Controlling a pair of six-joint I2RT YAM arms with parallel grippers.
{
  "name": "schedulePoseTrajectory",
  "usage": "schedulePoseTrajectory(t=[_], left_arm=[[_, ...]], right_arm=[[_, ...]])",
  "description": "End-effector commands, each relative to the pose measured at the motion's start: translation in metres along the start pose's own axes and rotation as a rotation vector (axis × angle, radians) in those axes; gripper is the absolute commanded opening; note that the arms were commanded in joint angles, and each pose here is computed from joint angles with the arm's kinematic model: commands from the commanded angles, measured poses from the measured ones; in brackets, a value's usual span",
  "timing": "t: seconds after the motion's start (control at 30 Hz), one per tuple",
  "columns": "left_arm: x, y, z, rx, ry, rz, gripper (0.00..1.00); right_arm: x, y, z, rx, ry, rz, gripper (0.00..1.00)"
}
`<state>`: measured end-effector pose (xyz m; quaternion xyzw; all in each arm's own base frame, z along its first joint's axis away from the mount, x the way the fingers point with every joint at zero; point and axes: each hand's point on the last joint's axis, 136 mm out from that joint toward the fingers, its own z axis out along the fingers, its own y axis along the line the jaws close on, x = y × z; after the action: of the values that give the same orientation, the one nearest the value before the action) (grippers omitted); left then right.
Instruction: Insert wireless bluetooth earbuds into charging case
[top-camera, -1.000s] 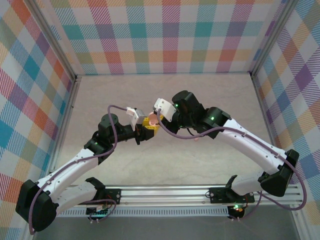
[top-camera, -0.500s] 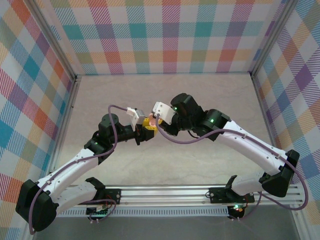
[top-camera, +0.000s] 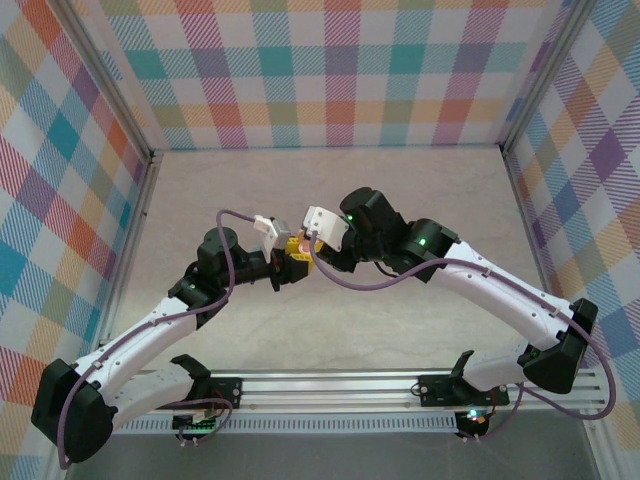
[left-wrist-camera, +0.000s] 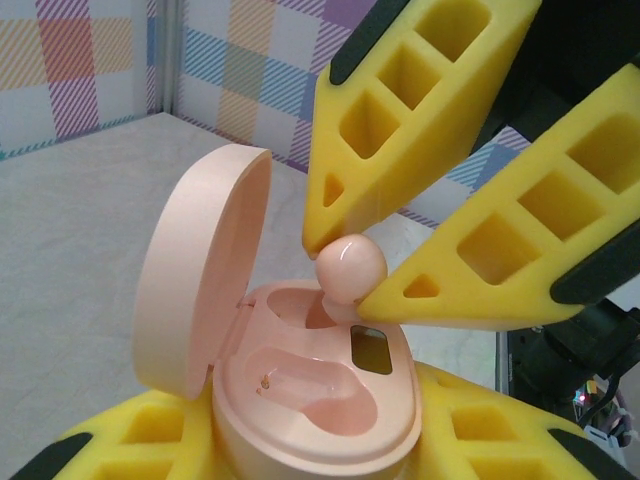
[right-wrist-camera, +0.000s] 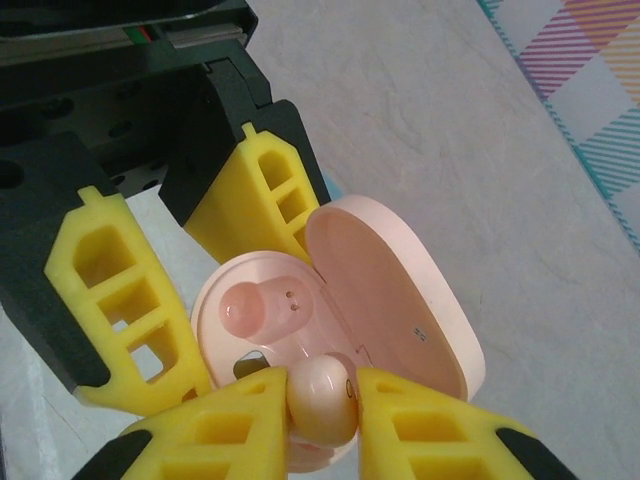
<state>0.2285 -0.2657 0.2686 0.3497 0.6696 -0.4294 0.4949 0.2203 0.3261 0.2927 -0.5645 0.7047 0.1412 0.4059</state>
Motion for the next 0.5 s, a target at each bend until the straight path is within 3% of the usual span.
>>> schedulePoseTrajectory(t=[0.0, 0.47], left_arm=[[-0.024, -0.002, -0.003, 0.002, -0.075, 0.038, 0.2], [-0.027, -0.002, -0.005, -0.007, -0.089, 0.045, 0.2]], right_arm=[[-0.005, 0.025, 0.003, -0.12, -0.033, 0.011, 0.23], [-0.022, 0.023, -0.007, -0.133, -0.071, 0.11, 0.29]])
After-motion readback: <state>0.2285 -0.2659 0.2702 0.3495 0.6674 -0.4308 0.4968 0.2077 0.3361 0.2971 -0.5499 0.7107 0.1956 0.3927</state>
